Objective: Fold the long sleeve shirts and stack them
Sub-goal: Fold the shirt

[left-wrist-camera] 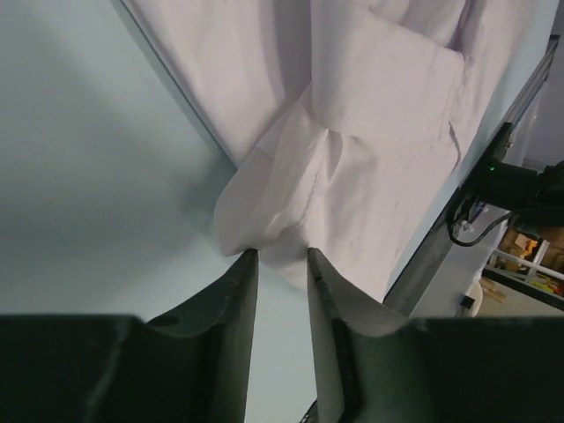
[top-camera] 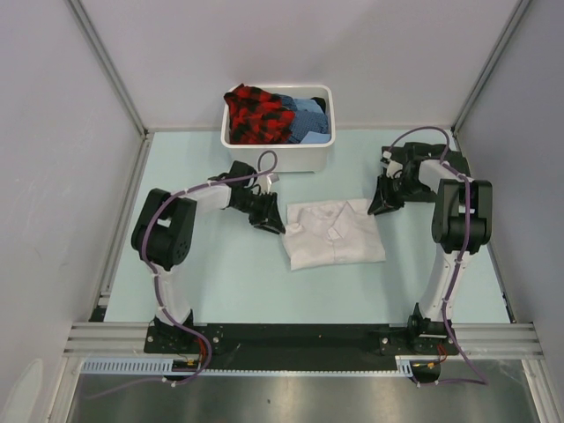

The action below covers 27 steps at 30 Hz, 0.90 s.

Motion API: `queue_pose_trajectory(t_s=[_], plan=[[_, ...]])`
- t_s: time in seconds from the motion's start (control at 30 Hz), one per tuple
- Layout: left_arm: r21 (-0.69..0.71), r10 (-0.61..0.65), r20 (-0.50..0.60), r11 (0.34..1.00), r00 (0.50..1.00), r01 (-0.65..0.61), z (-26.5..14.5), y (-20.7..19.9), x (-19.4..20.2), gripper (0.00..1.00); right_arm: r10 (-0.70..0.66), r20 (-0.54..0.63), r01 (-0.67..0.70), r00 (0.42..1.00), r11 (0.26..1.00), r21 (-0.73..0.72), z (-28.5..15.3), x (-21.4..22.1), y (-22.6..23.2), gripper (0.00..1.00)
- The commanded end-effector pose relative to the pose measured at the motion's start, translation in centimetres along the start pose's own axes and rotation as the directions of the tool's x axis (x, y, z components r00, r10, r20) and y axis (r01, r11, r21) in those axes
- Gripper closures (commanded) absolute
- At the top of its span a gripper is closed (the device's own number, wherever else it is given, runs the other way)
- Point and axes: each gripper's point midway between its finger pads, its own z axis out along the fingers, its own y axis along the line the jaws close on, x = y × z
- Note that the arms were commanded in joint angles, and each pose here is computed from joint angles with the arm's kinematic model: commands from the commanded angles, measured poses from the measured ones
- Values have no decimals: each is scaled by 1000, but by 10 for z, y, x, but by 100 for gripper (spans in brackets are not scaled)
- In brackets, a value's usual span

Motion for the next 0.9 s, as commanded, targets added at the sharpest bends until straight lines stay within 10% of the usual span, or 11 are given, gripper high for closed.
queue_pose_trajectory(t_s=[0.0, 0.17, 0.67, 0.87], plan=[[97, 32, 38, 995, 999, -36, 3, -23, -27, 76, -22, 61, 24, 998, 999, -28, -12, -20, 7, 85], [92, 107, 88, 989, 990, -115, 0, -34, -51, 100, 5, 82, -2, 997, 999, -38, -23, -22, 1, 100], [-6, 329, 137, 943, 934, -332, 9, -12, -76, 100, 13, 197, 5, 980, 996, -93, -27, -41, -2, 100], [-21, 232, 175, 973, 957, -232, -11, -16, -71, 48, -16, 201, 33, 980, 996, -83, -34, -36, 4, 100]])
